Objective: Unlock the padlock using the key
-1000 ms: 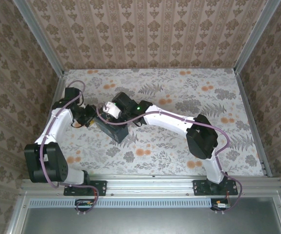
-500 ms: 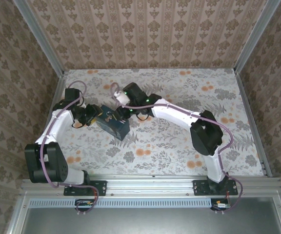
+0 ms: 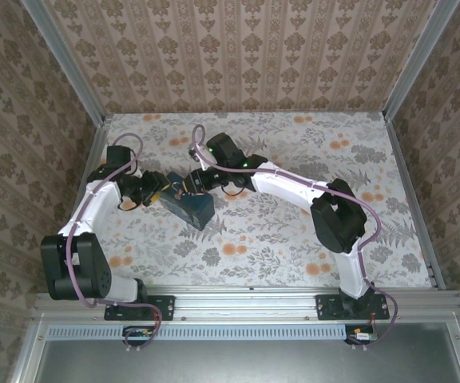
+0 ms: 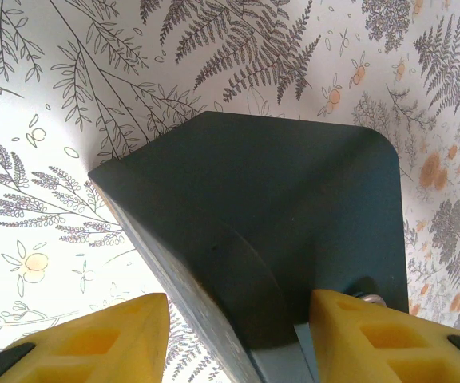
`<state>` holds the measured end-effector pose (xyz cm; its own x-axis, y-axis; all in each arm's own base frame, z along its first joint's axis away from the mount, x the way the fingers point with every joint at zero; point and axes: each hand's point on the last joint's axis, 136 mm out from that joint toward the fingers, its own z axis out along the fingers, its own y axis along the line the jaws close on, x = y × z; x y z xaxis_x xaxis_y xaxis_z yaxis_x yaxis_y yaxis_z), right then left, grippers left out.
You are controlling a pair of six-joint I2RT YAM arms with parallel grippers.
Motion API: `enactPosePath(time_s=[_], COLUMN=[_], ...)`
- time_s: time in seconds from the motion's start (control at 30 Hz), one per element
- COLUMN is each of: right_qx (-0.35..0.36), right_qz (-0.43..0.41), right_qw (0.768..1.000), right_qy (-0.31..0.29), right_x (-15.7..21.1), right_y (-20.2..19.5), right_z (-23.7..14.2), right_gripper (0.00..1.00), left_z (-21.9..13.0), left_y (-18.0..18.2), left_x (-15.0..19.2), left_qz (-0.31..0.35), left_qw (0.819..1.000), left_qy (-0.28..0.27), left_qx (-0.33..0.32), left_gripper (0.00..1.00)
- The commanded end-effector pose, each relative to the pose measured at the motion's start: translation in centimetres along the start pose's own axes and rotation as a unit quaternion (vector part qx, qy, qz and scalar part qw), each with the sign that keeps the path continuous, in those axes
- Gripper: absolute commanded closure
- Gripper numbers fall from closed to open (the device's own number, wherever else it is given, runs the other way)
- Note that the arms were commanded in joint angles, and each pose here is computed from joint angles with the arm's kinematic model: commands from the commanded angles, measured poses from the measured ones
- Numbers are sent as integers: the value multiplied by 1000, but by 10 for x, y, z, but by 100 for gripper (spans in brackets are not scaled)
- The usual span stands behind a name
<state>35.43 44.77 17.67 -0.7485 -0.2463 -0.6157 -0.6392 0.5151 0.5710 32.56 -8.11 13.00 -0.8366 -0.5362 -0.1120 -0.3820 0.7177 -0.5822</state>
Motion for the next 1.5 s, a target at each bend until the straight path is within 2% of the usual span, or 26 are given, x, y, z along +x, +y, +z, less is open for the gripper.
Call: enactPosePath(time_s=[0.0, 0.23, 0.37, 0.53, 0.7, 0.83, 1.07, 1.27, 1.33, 1.47], right_qx=[-4, 11, 53, 96, 90, 73, 56, 46, 45, 33], right_qz=[-4, -35, -75, -69, -85, -96, -95, -87, -84, -74], right_qw=[1000, 999, 996, 993, 992, 993, 993, 994, 994, 996], right_qy=[3, -2, -2, -26, -6, 11, 41, 43, 45, 39], right_x=[0, -4, -8, -21, -18, -10, 3, 8, 10, 12], right_y=[5, 6, 3, -15, -16, -14, -19, -23, -25, -24], right_z=[3, -2, -5, -13, -9, -1, 14, 26, 29, 30], right_gripper=[73, 64, 61, 58, 47, 32, 28, 28, 30, 43], left_z=[6, 3, -2, -5, -8, -9, -10, -10, -10, -11], left_y=[20, 17, 11, 7, 5, 4, 3, 5, 5, 3], left_x=[22, 23, 19, 18, 16, 16, 15, 17, 17, 16], left_qz=[-15, -19, -14, -12, -9, -8, -10, -11, -11, -11], left_qw=[999, 999, 999, 999, 999, 999, 999, 999, 999, 999], left_qy=[38, 38, 31, 30, 29, 29, 28, 29, 30, 28], left_qx=[-33, -28, -23, -21, -20, -21, -19, -21, -22, -20], left_gripper=[51, 51, 51, 51, 51, 51, 51, 51, 51, 51])
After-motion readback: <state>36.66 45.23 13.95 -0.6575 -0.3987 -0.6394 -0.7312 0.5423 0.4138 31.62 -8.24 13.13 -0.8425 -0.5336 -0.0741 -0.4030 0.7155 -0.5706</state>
